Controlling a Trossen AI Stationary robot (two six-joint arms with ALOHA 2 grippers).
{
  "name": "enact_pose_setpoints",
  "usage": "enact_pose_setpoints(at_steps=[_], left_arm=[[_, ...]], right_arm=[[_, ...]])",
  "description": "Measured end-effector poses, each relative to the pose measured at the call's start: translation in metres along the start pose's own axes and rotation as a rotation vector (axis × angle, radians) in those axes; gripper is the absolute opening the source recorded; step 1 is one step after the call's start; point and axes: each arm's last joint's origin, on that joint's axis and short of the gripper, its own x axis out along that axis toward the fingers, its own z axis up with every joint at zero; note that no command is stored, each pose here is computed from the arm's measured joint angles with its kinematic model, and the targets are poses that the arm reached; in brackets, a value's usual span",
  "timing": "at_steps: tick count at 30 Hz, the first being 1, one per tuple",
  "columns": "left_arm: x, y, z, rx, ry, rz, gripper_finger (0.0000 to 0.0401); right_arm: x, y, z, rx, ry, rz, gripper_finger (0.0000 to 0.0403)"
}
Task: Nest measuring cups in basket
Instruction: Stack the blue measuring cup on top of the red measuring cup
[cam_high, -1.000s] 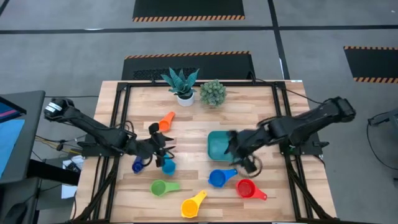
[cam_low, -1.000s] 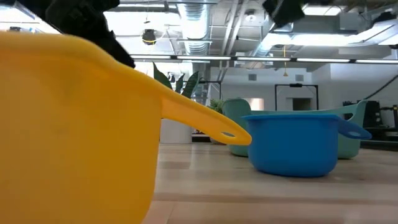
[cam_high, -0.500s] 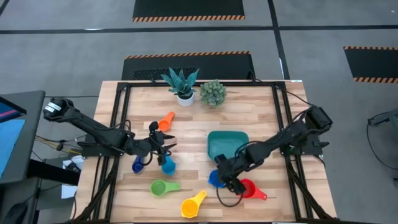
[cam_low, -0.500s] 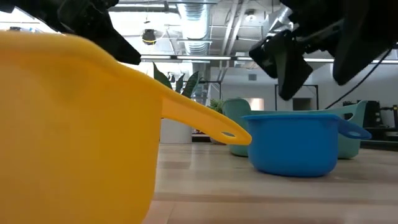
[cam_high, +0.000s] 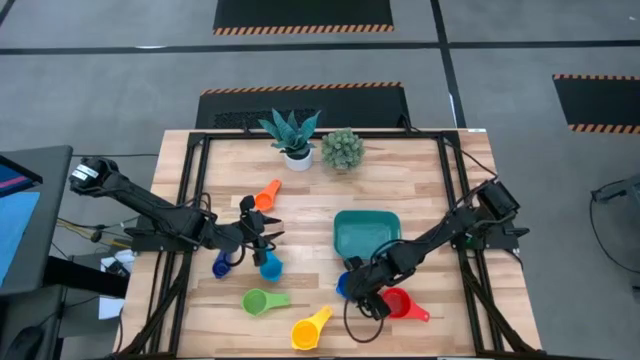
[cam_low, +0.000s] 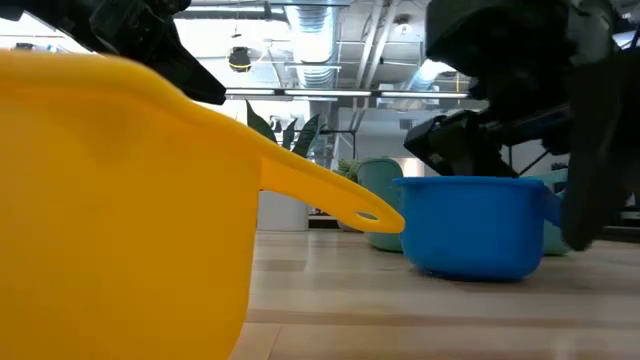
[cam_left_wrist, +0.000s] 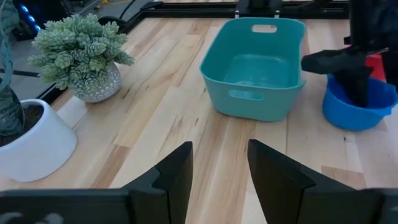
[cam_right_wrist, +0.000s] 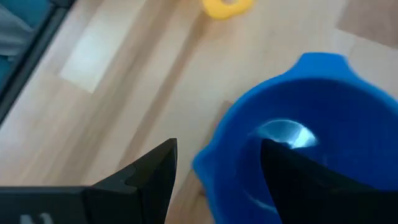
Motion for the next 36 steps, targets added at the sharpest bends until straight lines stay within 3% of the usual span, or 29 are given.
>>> enact_pose_setpoints(at_steps=[5,11,13,18,25,29,36], left_arm=[[0.0,0.0,0.0,-0.011,-0.001,0.0,0.0146],[0.0,0.0,0.0,-0.027,0.0,0.0,0.0146],[0.0,0.0,0.0,-0.027,0.001,0.0,0.0146],[0.0,0.0,0.0,-0.026,0.002,0.0,0.0146],[0.0,0.0,0.0,-0.046,0.002,-0.001,0.0146],[0.0,0.0,0.0,-0.076,0.002,-0.001,0.0146],[0.0,0.0,-0.001,-0.078,0.007,0.0,0.0146]], right_arm=[[-0.002,-0.003,0.002,0.01,-0.019,-0.081,0.0212],[-0.009,0.001,0.013,0.074,-0.031,-0.035,0.0055],[-0.012,0.008,0.022,0.062,-0.067,0.005,0.0022],[-0.027,0.028,0.046,0.101,-0.085,0.031,0.0026],[-0.081,0.05,0.072,0.211,-0.076,-0.268,0.0013],[-0.112,0.064,0.069,0.364,-0.105,-0.38,0.0013],[-0.13,0.102,0.04,0.614,-0.086,-0.468,0.0013]])
